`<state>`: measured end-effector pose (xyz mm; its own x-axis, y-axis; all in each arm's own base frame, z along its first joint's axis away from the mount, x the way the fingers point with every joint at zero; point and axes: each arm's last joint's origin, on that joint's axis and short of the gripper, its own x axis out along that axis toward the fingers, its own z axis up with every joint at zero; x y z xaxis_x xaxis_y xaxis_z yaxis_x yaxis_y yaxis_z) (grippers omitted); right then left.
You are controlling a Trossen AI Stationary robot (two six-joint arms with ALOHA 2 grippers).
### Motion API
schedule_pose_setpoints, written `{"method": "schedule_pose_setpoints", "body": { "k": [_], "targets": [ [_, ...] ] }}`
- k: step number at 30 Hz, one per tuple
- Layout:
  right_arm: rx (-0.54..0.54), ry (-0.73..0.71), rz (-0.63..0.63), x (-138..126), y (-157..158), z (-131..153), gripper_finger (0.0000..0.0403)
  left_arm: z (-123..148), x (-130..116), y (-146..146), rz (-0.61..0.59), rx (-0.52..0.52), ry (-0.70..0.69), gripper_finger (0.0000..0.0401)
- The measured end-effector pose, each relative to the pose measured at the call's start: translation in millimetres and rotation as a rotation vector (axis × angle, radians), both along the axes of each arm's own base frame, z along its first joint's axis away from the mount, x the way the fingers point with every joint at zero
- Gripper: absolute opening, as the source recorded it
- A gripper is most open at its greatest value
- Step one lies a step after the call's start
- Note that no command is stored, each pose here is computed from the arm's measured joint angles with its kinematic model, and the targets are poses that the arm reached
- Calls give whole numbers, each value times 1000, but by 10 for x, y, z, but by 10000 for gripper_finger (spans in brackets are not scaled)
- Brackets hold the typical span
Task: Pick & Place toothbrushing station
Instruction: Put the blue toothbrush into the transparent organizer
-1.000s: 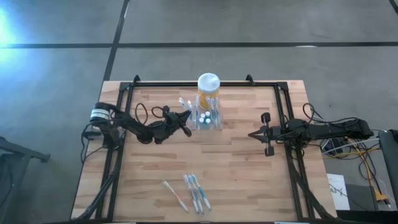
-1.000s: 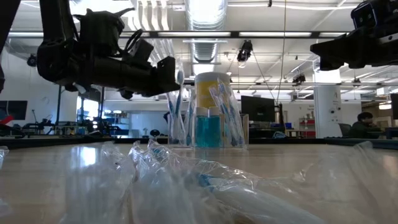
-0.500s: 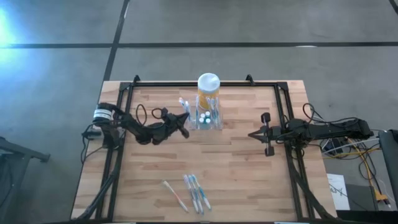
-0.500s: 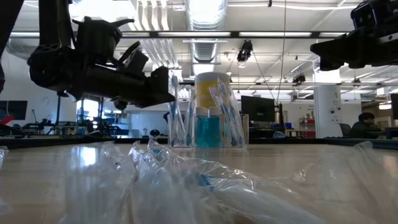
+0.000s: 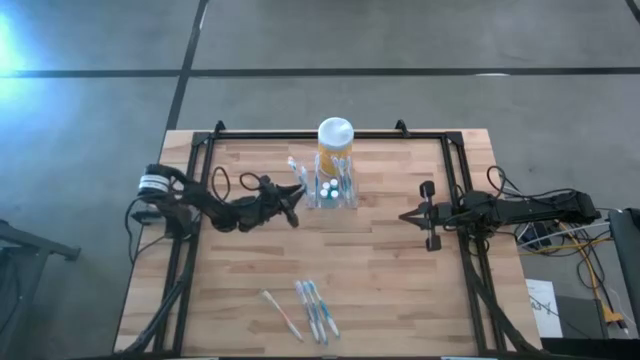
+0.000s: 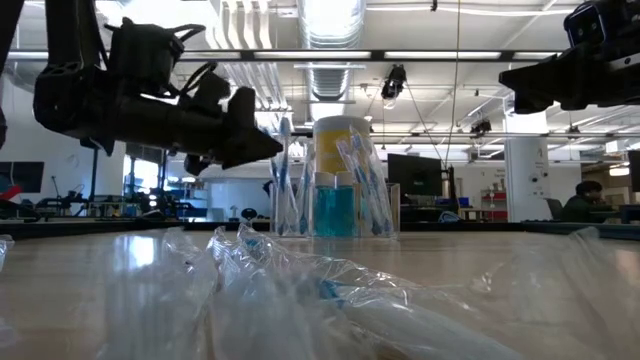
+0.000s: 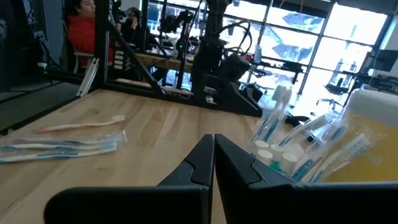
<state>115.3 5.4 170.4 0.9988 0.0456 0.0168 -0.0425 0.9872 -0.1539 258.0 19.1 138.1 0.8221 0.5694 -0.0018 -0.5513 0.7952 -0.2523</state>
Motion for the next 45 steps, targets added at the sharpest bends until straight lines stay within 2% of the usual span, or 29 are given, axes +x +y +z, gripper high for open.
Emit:
{"method": "schedule_pose_setpoints", "body": {
  "k": [6, 8, 12, 15, 17, 21, 24, 27, 33, 39, 43, 45],
  "targets": [
    [1, 5, 0, 0, 0, -5, 8, 213, -68, -52, -142, -3, -43, 179],
    [10, 6, 1, 1, 0, -6, 8, 311, -107, -99, -254, 0, -55, 196],
    [11, 25, 0, 0, 0, -24, 8, 503, -226, -209, -548, -12, -62, 203],
    [11, 32, -1, 1, 0, -30, 8, 658, -352, -300, -618, -11, -77, 187],
    [14, 28, -1, 0, 0, -27, 8, 738, -458, -347, -628, 25, -81, 167],
    [21, 27, -1, -1, 0, -25, 8, 831, -699, -402, -559, 81, -84, 110],
    [23, 27, -1, -1, 0, -25, 8, 760, -867, -418, -478, 89, -39, 58],
    [23, 28, -1, 0, 0, -26, 8, 613, -993, -420, -417, 52, -23, 12],
    [22, 28, -1, 0, 0, -26, 8, 405, -1100, -395, -373, -13, -43, 5],
    [-1, 27, -1, 0, 0, -26, 8, 315, -1123, -388, -365, 14, 0, 4],
    [-4, 15, -8, 1, -2, -15, 8, 265, -1116, -405, -412, 37, 59, 3],
    [-2, -27, -60, 0, -17, 26, 8, 263, -1117, -414, -448, 85, 77, 3]
  ]
}}
